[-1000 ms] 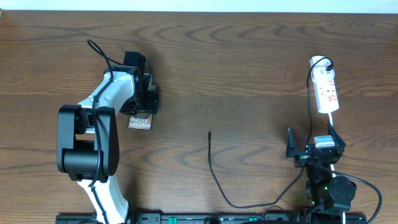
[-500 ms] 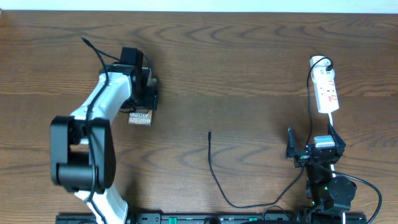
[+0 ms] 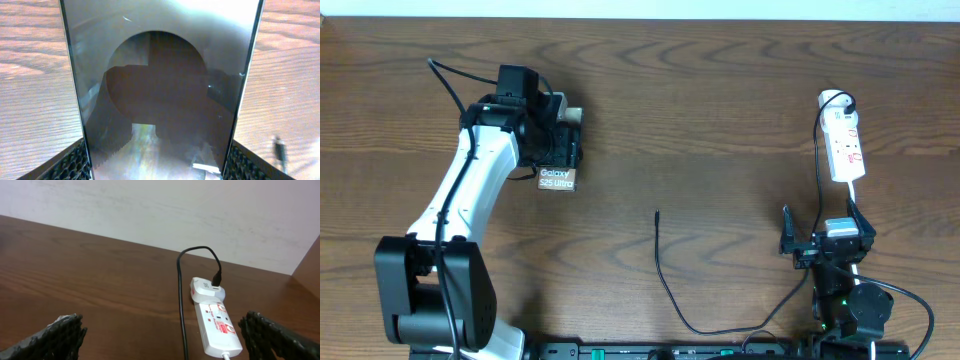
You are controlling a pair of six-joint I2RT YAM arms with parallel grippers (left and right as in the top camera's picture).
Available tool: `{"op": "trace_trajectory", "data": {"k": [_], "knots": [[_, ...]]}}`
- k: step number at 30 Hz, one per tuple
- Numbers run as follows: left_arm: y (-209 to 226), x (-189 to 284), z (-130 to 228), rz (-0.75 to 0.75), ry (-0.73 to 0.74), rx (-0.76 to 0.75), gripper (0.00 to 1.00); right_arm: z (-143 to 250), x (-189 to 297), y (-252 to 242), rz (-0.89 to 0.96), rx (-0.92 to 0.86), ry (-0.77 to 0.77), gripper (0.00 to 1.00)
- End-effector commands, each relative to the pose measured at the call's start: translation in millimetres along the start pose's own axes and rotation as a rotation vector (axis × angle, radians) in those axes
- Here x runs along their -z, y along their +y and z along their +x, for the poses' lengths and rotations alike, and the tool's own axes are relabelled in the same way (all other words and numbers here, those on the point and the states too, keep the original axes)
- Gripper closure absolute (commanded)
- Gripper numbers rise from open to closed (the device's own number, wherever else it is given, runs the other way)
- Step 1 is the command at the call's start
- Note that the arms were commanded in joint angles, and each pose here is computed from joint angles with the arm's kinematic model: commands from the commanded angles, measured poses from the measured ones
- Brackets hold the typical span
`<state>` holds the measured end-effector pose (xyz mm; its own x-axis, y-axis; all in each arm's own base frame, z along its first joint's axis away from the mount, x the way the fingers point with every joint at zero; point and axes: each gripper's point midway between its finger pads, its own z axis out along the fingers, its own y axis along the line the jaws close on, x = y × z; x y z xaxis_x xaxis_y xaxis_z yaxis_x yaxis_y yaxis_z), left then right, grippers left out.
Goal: Plug charger to phone and switch on socket
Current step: 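Lift the phone with the left gripper and tilt it upright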
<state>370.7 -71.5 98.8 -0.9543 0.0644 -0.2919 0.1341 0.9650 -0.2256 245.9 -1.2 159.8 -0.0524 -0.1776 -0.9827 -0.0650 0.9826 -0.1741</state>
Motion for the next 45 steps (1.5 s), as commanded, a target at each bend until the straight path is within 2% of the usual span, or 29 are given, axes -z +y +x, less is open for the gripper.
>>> {"op": "trace_trajectory", "data": {"k": [1, 14, 26, 33, 39, 45], "knots": [[-26, 14, -2, 0.134, -0.031, -0.005, 0.92, 1, 0, 1, -0.002, -0.012, 0.002, 0.01], [-52, 20, 3, 0.291, -0.006, 0.021, 0.93, 2, 0, 1, -0.004, -0.013, 0.007, 0.01], [-85, 33, 4, 0.497, 0.012, 0.060, 0.93, 2, 0, 1, -0.004, -0.013, 0.007, 0.01], [-92, 37, 4, 0.541, 0.055, 0.206, 0.92, 2, 0, 1, -0.004, -0.013, 0.007, 0.01], [-92, 37, 4, 0.537, 0.123, 0.446, 0.92, 2, 0, 1, -0.004, -0.013, 0.007, 0.01], [-115, 54, 4, 0.689, 0.194, 0.527, 0.92, 2, 0, 1, -0.003, -0.013, 0.008, 0.01]]}}
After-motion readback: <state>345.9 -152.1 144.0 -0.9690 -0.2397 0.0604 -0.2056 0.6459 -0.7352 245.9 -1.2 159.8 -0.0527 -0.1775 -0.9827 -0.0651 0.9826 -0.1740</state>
